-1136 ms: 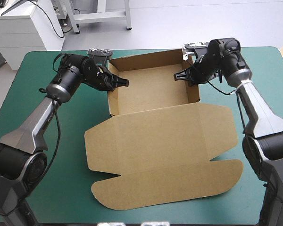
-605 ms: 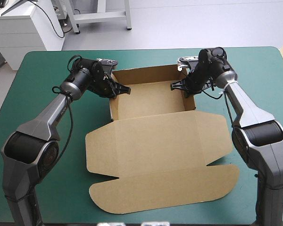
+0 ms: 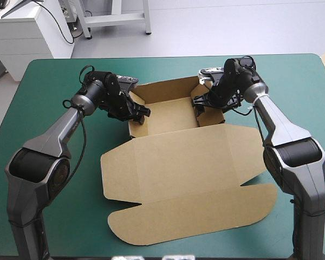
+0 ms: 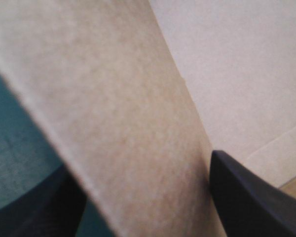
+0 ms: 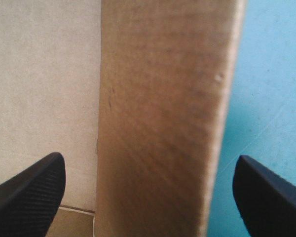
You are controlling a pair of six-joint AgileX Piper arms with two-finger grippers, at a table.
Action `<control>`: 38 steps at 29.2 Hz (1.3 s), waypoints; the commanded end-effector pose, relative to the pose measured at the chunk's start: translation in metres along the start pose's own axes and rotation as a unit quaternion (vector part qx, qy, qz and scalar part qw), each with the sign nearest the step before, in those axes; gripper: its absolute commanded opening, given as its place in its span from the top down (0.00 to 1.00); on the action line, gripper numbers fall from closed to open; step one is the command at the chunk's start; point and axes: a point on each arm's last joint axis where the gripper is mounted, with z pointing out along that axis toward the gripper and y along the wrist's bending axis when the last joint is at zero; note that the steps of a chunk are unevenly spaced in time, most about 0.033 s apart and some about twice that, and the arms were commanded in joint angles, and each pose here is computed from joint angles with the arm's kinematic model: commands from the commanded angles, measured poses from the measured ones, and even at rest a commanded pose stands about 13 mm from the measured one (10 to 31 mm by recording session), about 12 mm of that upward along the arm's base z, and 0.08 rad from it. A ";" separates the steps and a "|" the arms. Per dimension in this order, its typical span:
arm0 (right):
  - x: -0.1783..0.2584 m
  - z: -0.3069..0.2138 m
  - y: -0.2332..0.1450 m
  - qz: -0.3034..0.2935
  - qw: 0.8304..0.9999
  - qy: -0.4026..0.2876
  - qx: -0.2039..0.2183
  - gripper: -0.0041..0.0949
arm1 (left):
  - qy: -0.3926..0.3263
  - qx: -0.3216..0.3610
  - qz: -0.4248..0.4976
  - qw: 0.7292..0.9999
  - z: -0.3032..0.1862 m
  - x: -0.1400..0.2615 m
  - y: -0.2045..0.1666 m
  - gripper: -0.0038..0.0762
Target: Fold the box
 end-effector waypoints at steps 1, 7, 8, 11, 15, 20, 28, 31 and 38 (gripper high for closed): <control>-0.006 -0.051 0.010 -0.012 0.998 -0.063 -0.006 0.07 | -0.050 0.009 -0.002 0.999 -0.045 -0.008 -0.002 0.29; -0.008 -0.092 0.014 -0.028 0.993 -0.116 0.016 0.07 | -0.083 -0.002 0.016 0.996 -0.091 -0.015 -0.007 0.29; -0.007 -0.098 0.015 -0.030 0.992 -0.124 0.018 0.07 | -0.086 -0.010 0.021 0.996 -0.099 -0.016 -0.007 0.29; -0.003 -0.125 0.019 -0.035 0.987 -0.153 0.022 0.07 | -0.116 -0.019 0.030 0.993 -0.130 -0.017 -0.010 0.29; 0.005 -0.154 0.023 -0.041 0.982 -0.183 0.028 0.07 | -0.166 0.000 0.036 0.986 -0.171 -0.009 -0.021 0.30; 0.014 -0.179 0.027 -0.052 0.976 -0.209 0.034 0.07 | -0.215 0.000 0.054 0.975 -0.218 0.012 -0.029 0.45; 0.020 -0.194 0.030 -0.062 0.972 -0.223 0.035 0.07 | -0.261 -0.038 0.127 0.956 -0.279 0.073 -0.034 0.96; 0.020 -0.193 0.030 -0.061 0.973 -0.223 0.031 0.07 | -0.255 -0.060 0.133 0.956 -0.287 0.100 -0.031 0.96; 0.018 -0.188 0.030 -0.073 0.973 -0.217 0.031 0.07 | -0.168 -0.071 0.126 0.975 -0.247 0.164 -0.020 0.96</control>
